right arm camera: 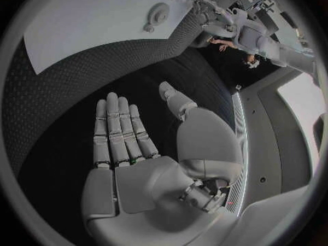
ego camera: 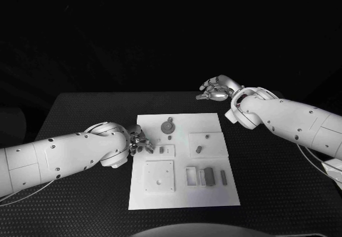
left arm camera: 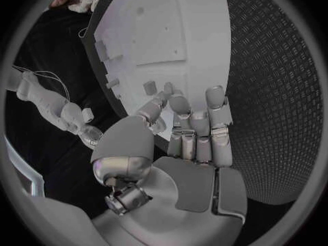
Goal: Assemble the parts on the task board
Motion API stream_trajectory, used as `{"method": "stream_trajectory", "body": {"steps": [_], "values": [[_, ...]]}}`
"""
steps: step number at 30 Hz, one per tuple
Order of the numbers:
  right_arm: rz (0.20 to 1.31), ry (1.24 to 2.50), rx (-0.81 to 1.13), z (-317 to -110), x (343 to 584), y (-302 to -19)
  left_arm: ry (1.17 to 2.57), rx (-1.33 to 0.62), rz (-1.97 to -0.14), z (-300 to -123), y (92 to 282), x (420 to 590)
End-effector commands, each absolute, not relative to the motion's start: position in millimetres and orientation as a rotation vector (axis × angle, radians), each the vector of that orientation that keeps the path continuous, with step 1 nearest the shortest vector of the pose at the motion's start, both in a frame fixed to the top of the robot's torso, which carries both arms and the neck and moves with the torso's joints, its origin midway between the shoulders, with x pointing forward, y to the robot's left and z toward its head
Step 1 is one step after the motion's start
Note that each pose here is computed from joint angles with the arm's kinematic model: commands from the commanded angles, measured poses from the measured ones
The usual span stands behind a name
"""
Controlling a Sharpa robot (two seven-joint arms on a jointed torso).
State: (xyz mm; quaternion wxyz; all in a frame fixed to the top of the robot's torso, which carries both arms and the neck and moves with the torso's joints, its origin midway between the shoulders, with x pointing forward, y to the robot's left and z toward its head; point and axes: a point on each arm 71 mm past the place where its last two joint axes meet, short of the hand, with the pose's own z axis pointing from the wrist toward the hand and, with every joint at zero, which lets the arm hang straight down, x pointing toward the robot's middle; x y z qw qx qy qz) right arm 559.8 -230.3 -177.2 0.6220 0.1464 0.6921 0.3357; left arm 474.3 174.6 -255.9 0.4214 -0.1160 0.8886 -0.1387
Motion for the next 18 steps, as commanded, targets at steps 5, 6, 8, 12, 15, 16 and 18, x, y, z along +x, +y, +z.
{"method": "stream_trajectory", "body": {"steps": [5, 6, 8, 12, 15, 16, 18], "values": [[0.787, 1.597, 0.324, -177.5, 559.5, -228.3, 2.241, -0.273, -0.339, -257.5, 173.8, 473.0], [0.787, 1.597, 0.324, -177.5, 559.5, -228.2, 2.240, -0.274, -0.339, -257.5, 173.9, 473.1], [0.788, 1.597, 0.324, -177.5, 559.5, -228.1, 2.238, -0.276, -0.338, -257.4, 174.2, 473.4], [0.788, 1.596, 0.324, -177.5, 559.5, -228.1, 2.227, -0.271, -0.335, -256.9, 174.5, 474.2], [0.788, 1.595, 0.324, -177.4, 559.5, -228.1, 2.227, -0.271, -0.337, -256.9, 174.1, 474.1], [0.788, 1.595, 0.324, -177.4, 559.5, -228.2, 2.227, -0.271, -0.338, -256.9, 173.9, 474.1], [0.788, 1.595, 0.324, -177.4, 559.5, -228.2, 2.227, -0.270, -0.339, -256.9, 173.8, 474.1]]}}
